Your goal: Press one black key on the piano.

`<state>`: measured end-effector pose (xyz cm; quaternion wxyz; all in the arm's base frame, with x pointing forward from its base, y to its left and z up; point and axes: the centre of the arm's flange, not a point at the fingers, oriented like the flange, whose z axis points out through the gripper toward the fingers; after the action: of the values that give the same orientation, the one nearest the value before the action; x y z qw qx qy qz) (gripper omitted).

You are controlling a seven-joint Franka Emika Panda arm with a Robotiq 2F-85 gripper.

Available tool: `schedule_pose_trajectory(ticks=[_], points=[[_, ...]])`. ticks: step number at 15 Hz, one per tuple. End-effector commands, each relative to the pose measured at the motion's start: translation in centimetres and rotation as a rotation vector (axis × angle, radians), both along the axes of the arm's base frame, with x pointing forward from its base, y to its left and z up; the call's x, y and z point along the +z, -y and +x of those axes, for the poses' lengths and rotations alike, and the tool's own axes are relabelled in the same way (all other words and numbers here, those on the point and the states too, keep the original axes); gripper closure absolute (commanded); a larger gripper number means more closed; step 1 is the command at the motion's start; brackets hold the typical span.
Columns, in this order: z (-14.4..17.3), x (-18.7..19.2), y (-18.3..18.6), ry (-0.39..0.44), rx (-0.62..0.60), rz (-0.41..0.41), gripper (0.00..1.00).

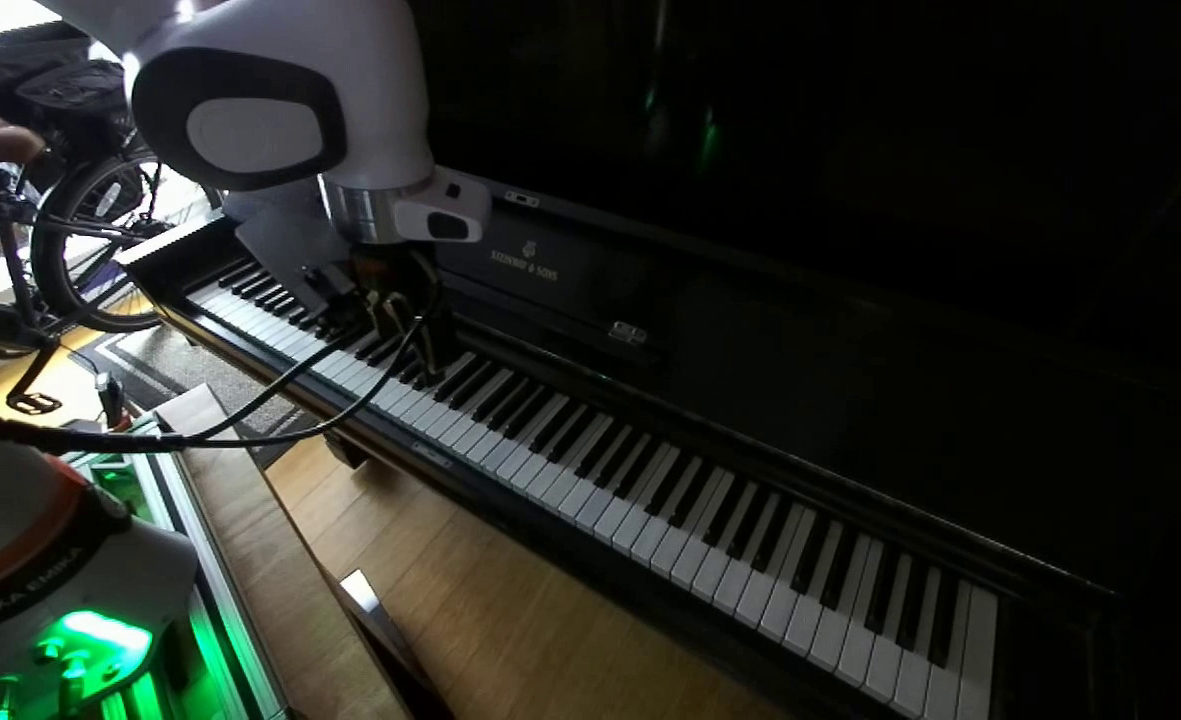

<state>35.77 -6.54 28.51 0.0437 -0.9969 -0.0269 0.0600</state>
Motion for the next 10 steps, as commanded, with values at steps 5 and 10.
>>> schedule_pose_trajectory(ticks=[5, 10], points=[[1.9, -3.7, 1.1, 0.054, -0.014, -0.031, 0.00], [3.8, -7.6, 2.4, 0.206, 0.003, -0.047, 0.00]])
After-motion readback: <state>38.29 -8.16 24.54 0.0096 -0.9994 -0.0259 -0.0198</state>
